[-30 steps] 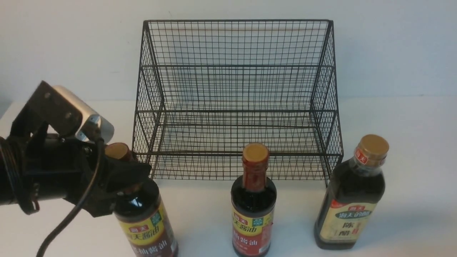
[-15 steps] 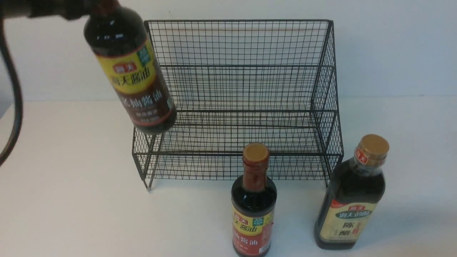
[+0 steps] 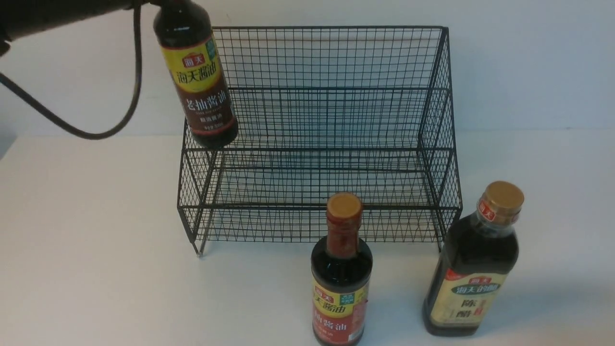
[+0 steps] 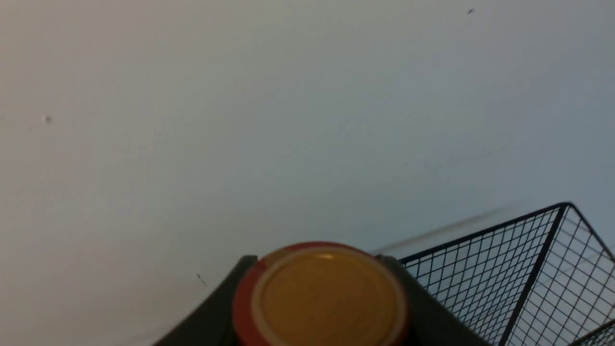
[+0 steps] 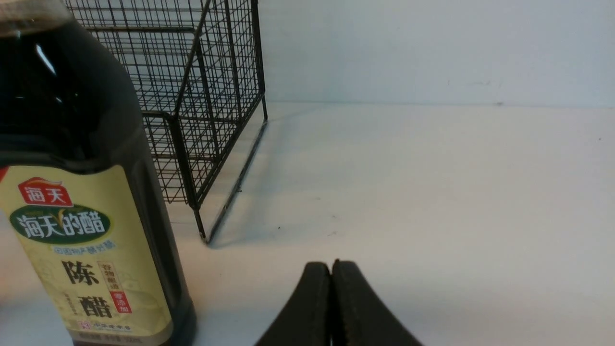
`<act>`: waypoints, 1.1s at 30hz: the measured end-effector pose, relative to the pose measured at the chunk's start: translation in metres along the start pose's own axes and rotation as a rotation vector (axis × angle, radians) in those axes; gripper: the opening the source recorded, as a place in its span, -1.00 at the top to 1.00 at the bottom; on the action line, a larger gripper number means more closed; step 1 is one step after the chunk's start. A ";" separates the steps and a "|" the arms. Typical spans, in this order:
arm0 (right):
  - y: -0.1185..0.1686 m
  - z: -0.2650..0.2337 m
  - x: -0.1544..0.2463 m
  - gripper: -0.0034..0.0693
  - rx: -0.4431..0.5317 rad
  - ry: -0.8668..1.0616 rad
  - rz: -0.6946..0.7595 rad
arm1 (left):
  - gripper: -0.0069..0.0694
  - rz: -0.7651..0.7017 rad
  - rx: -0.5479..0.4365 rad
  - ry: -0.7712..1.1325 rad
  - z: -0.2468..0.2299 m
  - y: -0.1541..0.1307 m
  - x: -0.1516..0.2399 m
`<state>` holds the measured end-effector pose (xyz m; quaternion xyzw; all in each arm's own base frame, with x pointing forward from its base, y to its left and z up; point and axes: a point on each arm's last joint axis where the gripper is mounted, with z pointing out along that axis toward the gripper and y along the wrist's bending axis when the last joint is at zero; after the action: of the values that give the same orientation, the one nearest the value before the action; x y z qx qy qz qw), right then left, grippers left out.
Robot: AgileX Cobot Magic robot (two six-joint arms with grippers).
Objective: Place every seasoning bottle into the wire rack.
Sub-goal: Use the left arm to put the condiment bottle back on the shelf
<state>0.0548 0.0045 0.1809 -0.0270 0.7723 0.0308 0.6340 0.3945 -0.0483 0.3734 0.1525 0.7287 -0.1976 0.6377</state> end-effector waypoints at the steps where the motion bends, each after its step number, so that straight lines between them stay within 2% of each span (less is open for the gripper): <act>1: 0.000 0.000 0.000 0.95 0.000 0.000 0.000 | 0.13 0.003 0.003 0.004 0.001 0.000 0.002; 7: 0.000 0.000 0.000 0.95 0.000 0.000 0.000 | 0.13 0.027 0.081 0.032 0.010 -0.001 0.014; 13: 0.000 0.000 0.000 0.95 0.000 0.000 0.000 | 0.13 0.073 0.192 0.173 0.018 -0.004 0.040; 19: 0.000 0.000 0.000 0.95 0.000 0.000 0.000 | 0.13 0.065 0.201 0.259 0.022 -0.002 0.055; 27: 0.000 0.000 0.000 0.95 0.000 0.000 0.000 | 0.13 0.015 0.218 0.267 0.025 -0.002 0.058; 29: 0.000 0.000 0.000 0.95 0.000 0.000 0.000 | 0.08 -0.015 0.242 0.273 0.025 -0.004 0.058; 33: 0.000 0.000 0.000 0.95 0.000 0.000 0.000 | -0.16 -0.048 0.275 0.279 0.024 -0.008 0.055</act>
<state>0.0548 0.0045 0.1809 -0.0270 0.7723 0.0308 0.6340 0.4037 -0.0679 0.3170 0.2464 0.7796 -0.2874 0.4990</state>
